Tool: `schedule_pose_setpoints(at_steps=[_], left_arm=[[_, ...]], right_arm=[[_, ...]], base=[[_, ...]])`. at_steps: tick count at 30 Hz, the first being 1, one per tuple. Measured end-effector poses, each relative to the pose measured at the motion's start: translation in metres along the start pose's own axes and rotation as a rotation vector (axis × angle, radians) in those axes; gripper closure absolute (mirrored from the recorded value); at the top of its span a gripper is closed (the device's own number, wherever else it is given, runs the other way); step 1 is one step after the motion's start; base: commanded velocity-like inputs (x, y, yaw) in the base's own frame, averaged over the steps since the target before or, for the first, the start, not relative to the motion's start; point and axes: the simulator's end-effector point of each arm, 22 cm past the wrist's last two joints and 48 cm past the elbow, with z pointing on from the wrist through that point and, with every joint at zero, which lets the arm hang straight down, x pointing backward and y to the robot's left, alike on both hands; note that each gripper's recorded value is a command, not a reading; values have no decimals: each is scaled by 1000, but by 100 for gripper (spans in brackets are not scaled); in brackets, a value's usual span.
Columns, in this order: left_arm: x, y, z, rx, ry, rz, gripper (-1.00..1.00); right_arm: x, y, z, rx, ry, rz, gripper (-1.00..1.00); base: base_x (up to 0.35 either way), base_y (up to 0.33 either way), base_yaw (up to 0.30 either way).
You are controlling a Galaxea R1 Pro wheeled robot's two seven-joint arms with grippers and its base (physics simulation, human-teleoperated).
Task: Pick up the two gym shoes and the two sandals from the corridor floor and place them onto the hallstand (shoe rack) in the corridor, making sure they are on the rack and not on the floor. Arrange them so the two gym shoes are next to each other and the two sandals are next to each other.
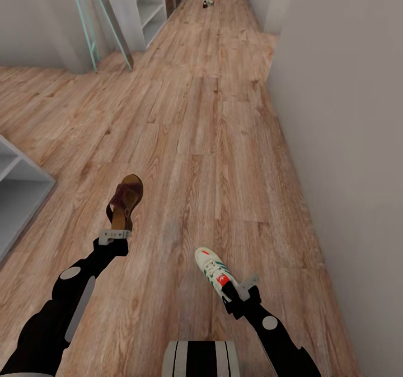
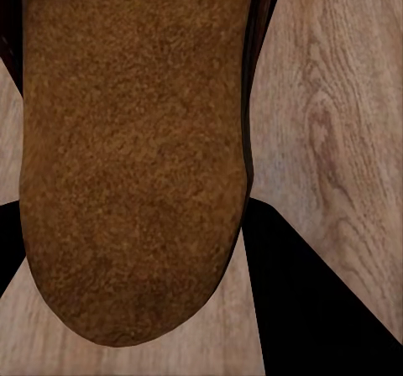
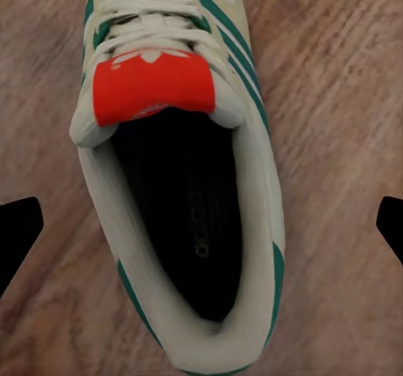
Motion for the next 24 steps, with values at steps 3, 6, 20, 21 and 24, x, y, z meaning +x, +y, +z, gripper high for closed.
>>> schedule_pose_setpoints(at_steps=[3, 6, 20, 21, 24], left_arm=[[3, 0, 1, 0, 4, -1, 100], [11, 0, 5, 1, 19, -2, 100], [39, 0, 15, 2, 67, -6, 100], [39, 0, 15, 2, 67, -6, 100], [40, 0, 15, 2, 67, -6, 100]], right_arm=[[2, 1, 1, -1, 3, 1, -100], [9, 2, 4, -6, 15, 5, -100], [33, 9, 12, -23, 59, 16, -100], [33, 9, 12, -23, 59, 16, -100], [34, 9, 12, -23, 59, 17, -100]], base=[[0, 0, 0], [0, 0, 0], [0, 0, 0], [0, 0, 0], [0, 0, 0]])
